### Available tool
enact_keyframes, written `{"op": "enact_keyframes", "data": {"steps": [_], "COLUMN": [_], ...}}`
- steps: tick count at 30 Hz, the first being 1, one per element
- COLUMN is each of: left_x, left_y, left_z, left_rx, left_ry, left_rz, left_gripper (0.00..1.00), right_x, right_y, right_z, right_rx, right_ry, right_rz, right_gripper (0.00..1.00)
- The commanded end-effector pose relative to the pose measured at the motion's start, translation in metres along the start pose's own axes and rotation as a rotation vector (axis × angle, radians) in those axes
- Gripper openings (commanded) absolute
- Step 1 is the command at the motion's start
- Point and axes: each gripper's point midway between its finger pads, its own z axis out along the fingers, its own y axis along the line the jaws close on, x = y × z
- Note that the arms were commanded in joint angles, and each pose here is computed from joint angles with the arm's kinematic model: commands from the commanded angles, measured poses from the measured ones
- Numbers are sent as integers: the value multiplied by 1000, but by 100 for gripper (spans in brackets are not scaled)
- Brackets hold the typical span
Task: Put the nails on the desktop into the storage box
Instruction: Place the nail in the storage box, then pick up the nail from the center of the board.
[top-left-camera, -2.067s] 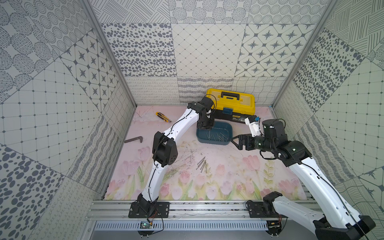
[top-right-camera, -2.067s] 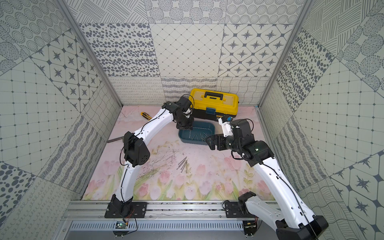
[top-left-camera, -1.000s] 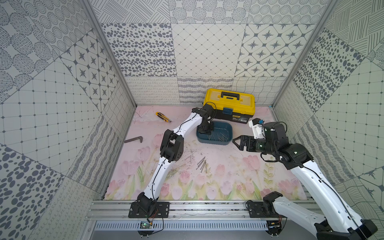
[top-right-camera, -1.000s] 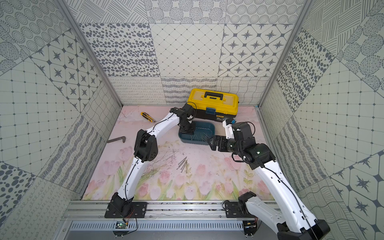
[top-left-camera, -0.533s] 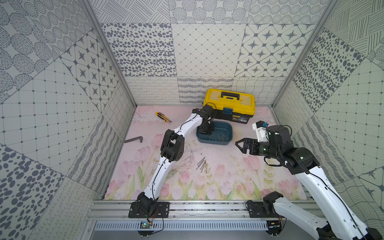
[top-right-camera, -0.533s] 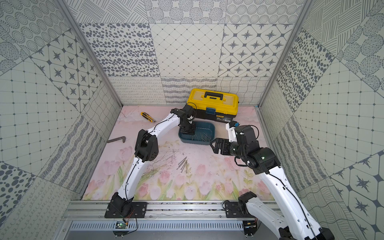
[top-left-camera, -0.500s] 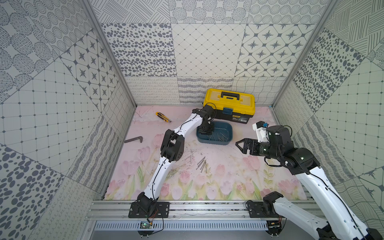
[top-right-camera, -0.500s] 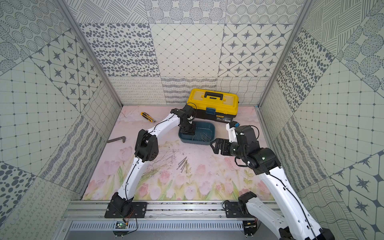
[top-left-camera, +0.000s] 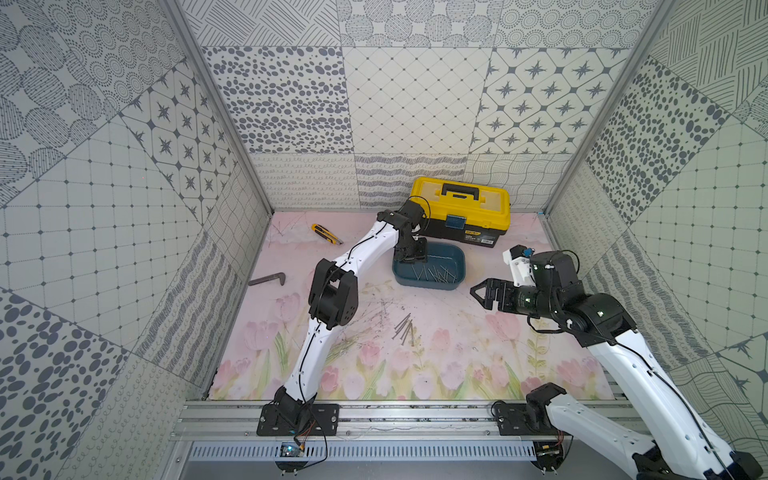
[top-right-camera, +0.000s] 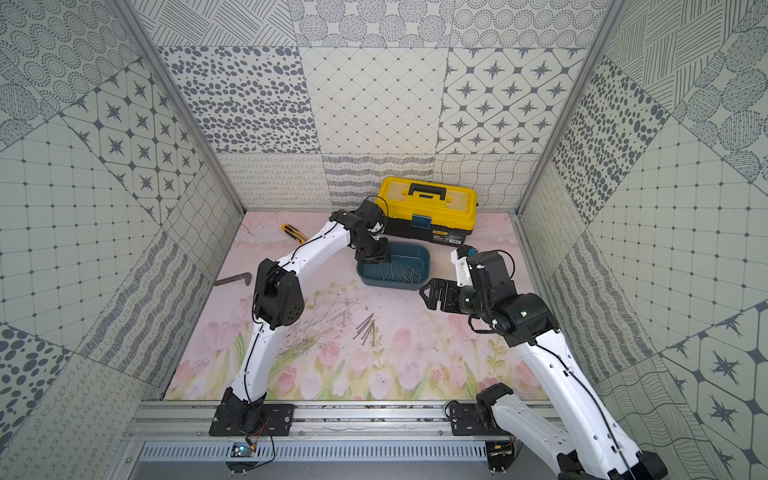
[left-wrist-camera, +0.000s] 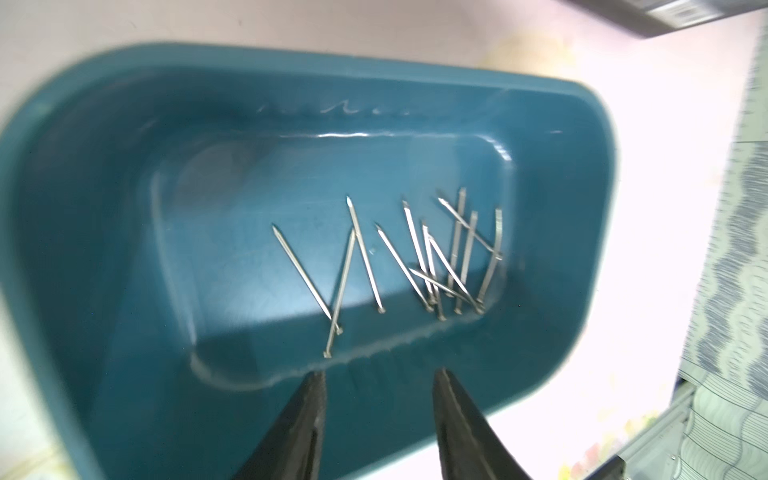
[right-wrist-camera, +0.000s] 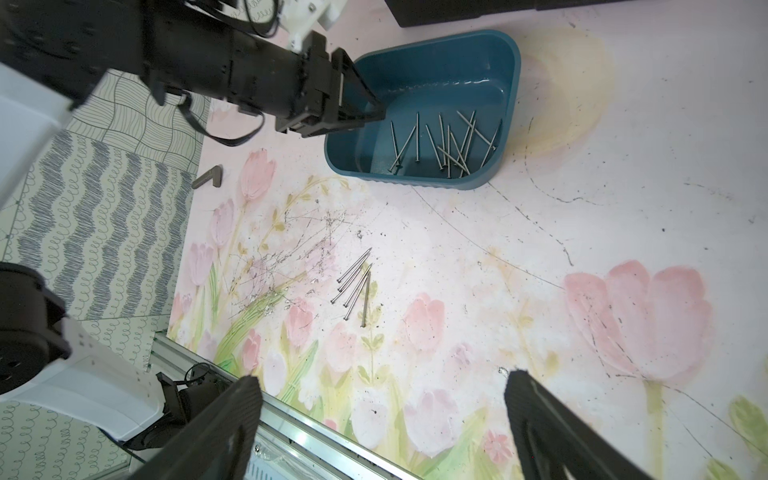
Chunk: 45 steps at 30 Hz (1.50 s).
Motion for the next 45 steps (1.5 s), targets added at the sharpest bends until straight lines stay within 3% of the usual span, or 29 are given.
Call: {"op": "enact_keyframes", "data": {"steps": [1,9,13,22,30,39,45], "left_x": [4,73,118,206,238,266,279], "left_y": [-9,21,40,67,81,88,96], "left_z": [-51,-101,-114,-143,-163,-146,-136], "left_rx": [15,-36,-25,78,151,171,149], "left_ry": [-62,-63,-64,-129,-239,-156,-119], "left_rz": [48,14,-69,-285,-357,-391,-403], "left_gripper": [50,62,70,76,83,88,90], "right_x": [-6,10,25,68,103,144,152], "right_y": [7,16,22,28,22,31,36], "right_z": [8,55,85,145,171,193,208], "right_rx": [-19,34,110,218,272,271,273], "right_ry": [13,149,237,367,394,458,486], "right_rz": [-18,-105,-154,-275,-280,-324,-335], "right_gripper": [97,95,89,78,62,55,53]}}
